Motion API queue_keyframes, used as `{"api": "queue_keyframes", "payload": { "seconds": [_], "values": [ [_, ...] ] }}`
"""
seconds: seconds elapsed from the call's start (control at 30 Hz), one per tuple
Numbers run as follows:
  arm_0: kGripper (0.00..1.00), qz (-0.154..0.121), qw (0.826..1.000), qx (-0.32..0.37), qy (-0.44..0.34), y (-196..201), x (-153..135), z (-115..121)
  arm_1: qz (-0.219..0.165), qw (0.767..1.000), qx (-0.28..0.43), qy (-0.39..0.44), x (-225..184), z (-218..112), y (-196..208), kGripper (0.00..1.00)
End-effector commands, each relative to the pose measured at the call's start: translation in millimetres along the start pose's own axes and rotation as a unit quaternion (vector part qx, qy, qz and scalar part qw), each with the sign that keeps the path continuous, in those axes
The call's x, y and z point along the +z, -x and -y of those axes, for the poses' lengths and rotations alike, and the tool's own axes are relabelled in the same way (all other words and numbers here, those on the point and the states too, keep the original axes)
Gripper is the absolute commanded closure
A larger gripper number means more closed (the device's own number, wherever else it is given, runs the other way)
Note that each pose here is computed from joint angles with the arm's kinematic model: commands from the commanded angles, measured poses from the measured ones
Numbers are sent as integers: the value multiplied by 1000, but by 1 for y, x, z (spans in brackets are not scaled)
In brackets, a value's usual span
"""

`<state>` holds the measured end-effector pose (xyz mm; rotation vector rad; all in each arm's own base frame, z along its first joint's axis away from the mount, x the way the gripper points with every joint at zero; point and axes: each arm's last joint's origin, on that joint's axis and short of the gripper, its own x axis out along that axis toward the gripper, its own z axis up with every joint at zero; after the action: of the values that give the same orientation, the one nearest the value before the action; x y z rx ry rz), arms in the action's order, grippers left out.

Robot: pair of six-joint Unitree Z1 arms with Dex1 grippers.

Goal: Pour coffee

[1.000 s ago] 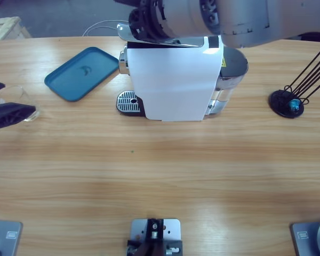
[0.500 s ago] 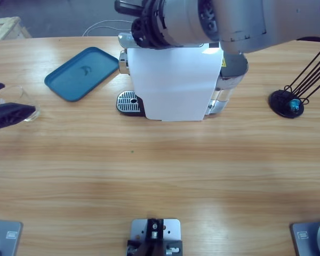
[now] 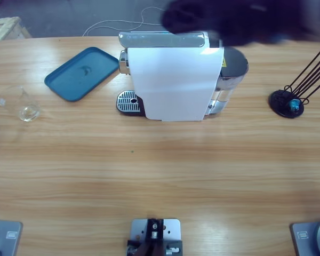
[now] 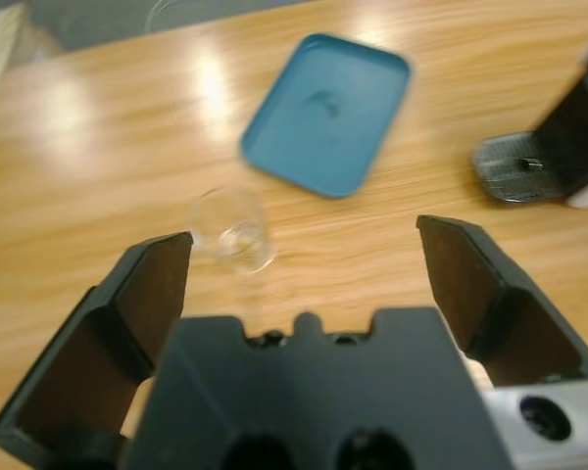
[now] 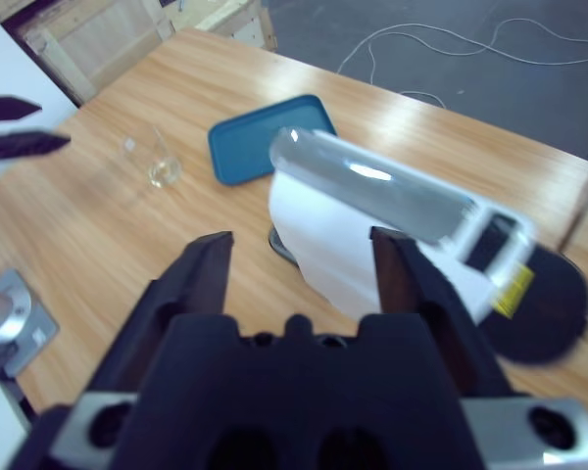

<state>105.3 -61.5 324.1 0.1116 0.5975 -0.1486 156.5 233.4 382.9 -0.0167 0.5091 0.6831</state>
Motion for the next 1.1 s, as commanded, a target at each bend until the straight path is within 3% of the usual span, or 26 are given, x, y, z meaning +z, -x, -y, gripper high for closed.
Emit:
{"api": "queue_keyframes", "payload": {
  "seconds": [0.03, 0.17, 0.3, 0.47, 0.6, 0.9, 1.1],
  "values": [
    [9, -47, 993, 78, 71, -35, -42, -12, -43, 999, -9, 12, -35, 22, 67, 0],
    [9, -49, 992, 87, 73, -53, -50, -10, -92, 995, -16, 28, -53, 33, 89, 0],
    [9, -71, 991, 104, 34, -73, -48, -7, -89, 995, -18, 27, -71, 48, 116, 0],
    [9, -75, 992, 104, 10, -88, -52, -7, -73, 997, -21, 15, -97, 65, 141, 0],
    [9, -86, 990, 107, 35, -104, -57, -14, -79, 996, -26, 15, -105, 68, 141, 0],
    [9, -99, 991, 92, 13, -144, -63, -6, -91, 995, -38, 19, -107, 67, 134, 0],
    [9, -95, 990, 100, 25, -164, -61, -10, -98, 994, -43, 22, -109, 67, 130, 0]
  ]
}}
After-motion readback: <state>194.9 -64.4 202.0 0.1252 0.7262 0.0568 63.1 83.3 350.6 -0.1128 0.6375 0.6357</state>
